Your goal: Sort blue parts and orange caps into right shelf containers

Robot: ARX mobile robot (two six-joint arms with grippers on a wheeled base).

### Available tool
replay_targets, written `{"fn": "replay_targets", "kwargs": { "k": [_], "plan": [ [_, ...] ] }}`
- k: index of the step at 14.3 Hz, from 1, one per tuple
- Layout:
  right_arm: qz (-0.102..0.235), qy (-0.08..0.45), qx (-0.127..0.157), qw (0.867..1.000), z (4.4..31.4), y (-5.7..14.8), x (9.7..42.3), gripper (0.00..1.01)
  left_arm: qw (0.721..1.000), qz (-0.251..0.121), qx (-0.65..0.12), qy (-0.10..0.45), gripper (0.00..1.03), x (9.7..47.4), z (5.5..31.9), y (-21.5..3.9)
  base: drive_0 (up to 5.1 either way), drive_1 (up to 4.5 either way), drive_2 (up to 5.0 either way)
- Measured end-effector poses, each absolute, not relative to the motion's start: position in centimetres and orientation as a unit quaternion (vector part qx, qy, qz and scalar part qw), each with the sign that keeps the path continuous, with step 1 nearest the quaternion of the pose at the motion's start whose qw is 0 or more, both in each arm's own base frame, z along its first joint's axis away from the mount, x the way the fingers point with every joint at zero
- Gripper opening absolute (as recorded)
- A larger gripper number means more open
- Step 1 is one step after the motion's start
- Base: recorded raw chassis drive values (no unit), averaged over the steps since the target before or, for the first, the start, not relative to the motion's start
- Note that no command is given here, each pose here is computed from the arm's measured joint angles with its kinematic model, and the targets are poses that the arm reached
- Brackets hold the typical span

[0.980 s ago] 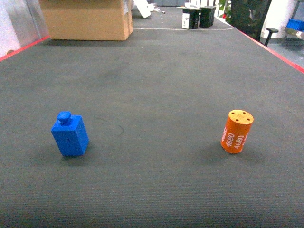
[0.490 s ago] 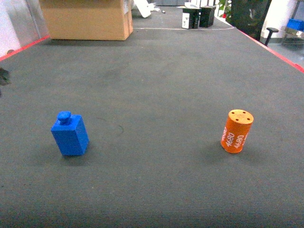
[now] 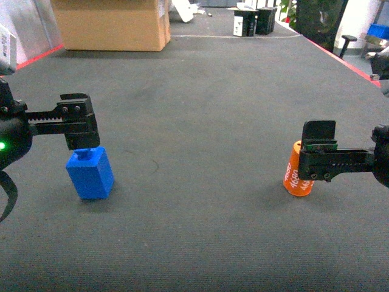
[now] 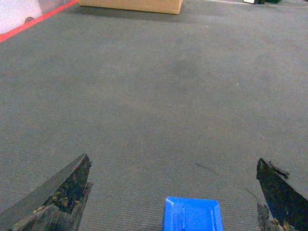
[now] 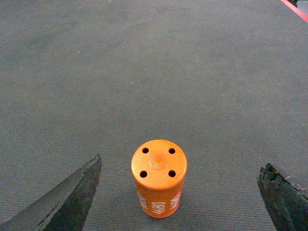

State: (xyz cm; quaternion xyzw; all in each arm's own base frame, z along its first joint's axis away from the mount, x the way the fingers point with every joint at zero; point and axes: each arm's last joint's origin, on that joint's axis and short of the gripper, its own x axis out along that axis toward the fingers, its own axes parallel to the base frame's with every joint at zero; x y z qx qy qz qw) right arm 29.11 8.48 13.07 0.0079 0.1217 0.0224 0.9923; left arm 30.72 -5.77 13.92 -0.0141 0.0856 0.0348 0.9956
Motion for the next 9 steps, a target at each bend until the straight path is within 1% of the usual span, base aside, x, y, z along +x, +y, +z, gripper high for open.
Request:
{"fn": "replay_targets", "kwargs": {
  "k": [3, 6, 9],
  "plan": [
    [0.02, 0.14, 0.009, 0.99, 11.7, 8.9, 30.5, 0.98, 0.995, 0.023, -0.011, 0.101, 0.98, 32.0, 12.8, -6.2, 0.0, 0.0, 0.0],
    [0.016, 0.142, 0.016, 0.99, 11.3, 9.0, 31.6, 0.98, 0.993, 0.017, -0.008, 0.12, 0.98, 32.7, 11.6, -6.2, 0.0, 0.0, 0.0],
    [0.015, 0.155, 0.016, 0.988, 10.2, 9.2, 32.3, 0.98, 0.99, 0.013, -0.005, 0.139, 0.98, 33.3, 10.3, -6.1, 0.0, 0.0, 0.0]
  ]
}}
